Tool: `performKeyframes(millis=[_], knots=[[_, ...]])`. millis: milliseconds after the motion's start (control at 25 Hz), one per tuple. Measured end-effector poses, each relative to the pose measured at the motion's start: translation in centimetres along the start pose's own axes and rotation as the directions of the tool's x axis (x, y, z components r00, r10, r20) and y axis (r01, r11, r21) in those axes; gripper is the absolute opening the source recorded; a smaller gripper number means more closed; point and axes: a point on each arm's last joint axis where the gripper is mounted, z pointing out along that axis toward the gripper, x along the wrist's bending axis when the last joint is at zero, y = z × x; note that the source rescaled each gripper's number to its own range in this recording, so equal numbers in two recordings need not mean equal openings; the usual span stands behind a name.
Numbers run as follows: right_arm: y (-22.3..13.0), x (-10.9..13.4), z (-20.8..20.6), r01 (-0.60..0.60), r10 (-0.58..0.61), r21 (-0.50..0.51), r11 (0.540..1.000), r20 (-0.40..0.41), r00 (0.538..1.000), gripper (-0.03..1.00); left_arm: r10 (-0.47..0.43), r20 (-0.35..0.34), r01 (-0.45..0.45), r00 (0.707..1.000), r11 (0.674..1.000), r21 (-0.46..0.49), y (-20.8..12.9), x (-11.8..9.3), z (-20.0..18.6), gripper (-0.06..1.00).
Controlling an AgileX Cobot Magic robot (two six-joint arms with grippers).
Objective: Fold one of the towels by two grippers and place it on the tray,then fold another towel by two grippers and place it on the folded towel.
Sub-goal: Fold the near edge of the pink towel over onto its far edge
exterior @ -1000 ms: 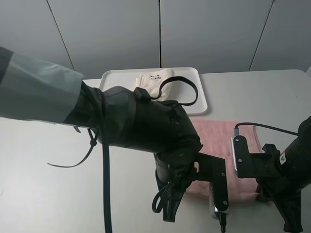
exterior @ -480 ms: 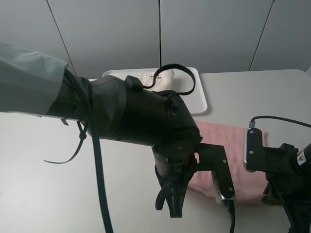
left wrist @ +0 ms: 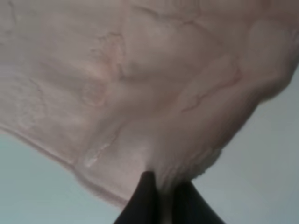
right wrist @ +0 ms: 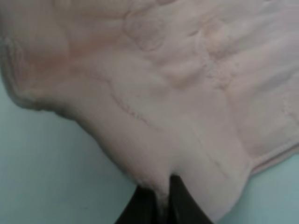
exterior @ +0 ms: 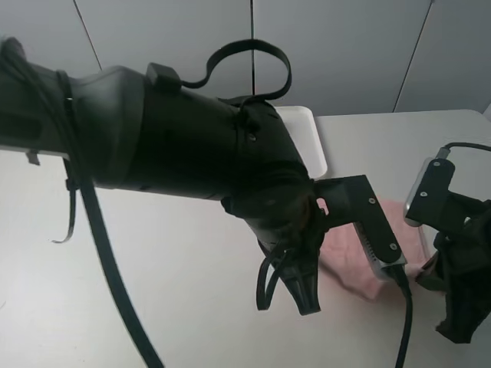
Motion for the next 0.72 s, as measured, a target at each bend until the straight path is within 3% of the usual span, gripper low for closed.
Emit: performKeyframes(millis=[200,360,720], knots=[[-0.2,-0.6,-0.2,-0.105,0.104,0.009,0.994,0.075,0.992,0.0,-0.064,-0.049,0.063,0.997,0.998,-0.018,-0.1,1.1,0.0,0.01],[0.1,-1.1,-0.3,-0.165,0.169,-0.045,0.985,0.117,0.979,0.0,-0.12,-0.063,0.117,0.991,0.992,-0.054,-0.1,2.4,0.2,0.01],[0.6,-1.9,-0.4,-0.192,0.213,-0.123,0.974,0.191,0.958,0.0,-0.145,-0.074,0.135,0.987,0.984,-0.118,0.3,3.1,0.2,0.01]])
